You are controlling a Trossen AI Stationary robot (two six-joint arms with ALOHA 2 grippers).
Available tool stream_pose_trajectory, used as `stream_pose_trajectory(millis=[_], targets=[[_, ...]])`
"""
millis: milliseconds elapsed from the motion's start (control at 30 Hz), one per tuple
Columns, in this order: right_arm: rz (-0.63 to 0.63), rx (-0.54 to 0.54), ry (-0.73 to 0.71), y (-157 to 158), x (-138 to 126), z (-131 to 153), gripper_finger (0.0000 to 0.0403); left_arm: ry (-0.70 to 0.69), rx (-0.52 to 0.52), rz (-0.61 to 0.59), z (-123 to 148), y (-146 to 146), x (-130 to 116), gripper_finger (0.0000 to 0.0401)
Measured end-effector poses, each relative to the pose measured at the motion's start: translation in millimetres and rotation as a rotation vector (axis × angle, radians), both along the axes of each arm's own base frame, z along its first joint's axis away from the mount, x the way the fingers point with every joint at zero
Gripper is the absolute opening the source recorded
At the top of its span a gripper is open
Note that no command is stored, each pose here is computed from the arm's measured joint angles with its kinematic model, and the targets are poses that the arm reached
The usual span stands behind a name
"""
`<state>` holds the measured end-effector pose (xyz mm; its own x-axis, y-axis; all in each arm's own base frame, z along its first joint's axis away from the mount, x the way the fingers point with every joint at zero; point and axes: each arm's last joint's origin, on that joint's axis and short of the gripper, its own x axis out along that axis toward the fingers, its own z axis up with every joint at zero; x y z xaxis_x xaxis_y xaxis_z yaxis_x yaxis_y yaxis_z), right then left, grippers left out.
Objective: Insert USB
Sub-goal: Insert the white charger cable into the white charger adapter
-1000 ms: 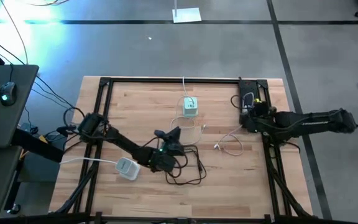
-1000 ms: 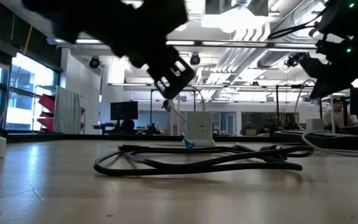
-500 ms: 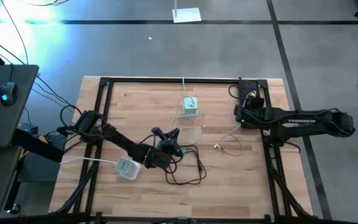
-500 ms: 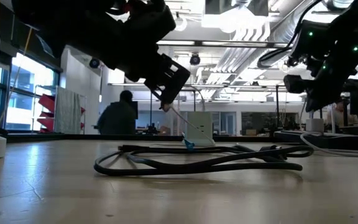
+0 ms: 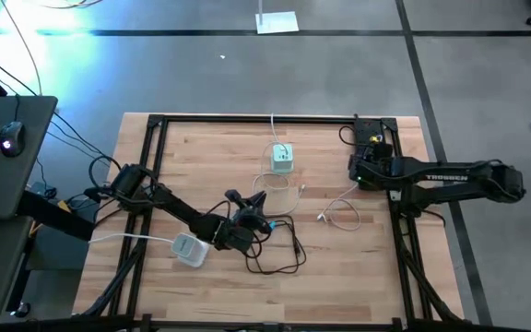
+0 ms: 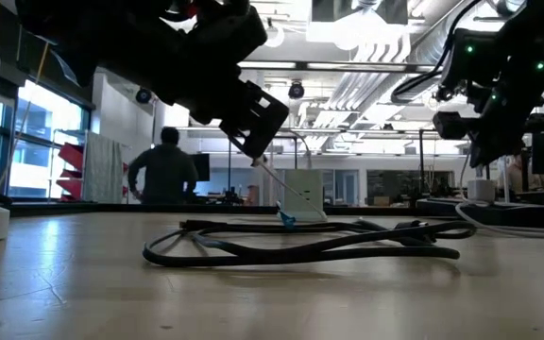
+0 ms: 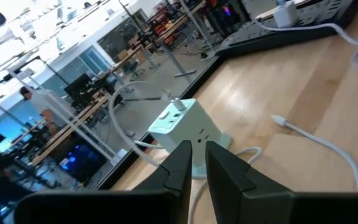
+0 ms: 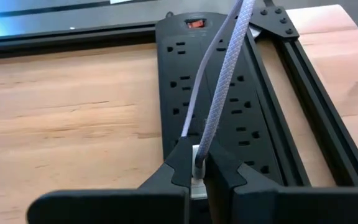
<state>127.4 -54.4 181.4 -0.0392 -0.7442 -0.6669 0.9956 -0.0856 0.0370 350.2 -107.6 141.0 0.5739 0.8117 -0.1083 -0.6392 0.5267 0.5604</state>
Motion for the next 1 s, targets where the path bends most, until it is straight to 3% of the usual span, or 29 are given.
stream_pose_trajectory(millis=[1000], targets=[[-0.030,-0.021,0.047,-3,9,-10,0.0000,-0.016,-0.022,-0.014,0,1,1,0.0025]])
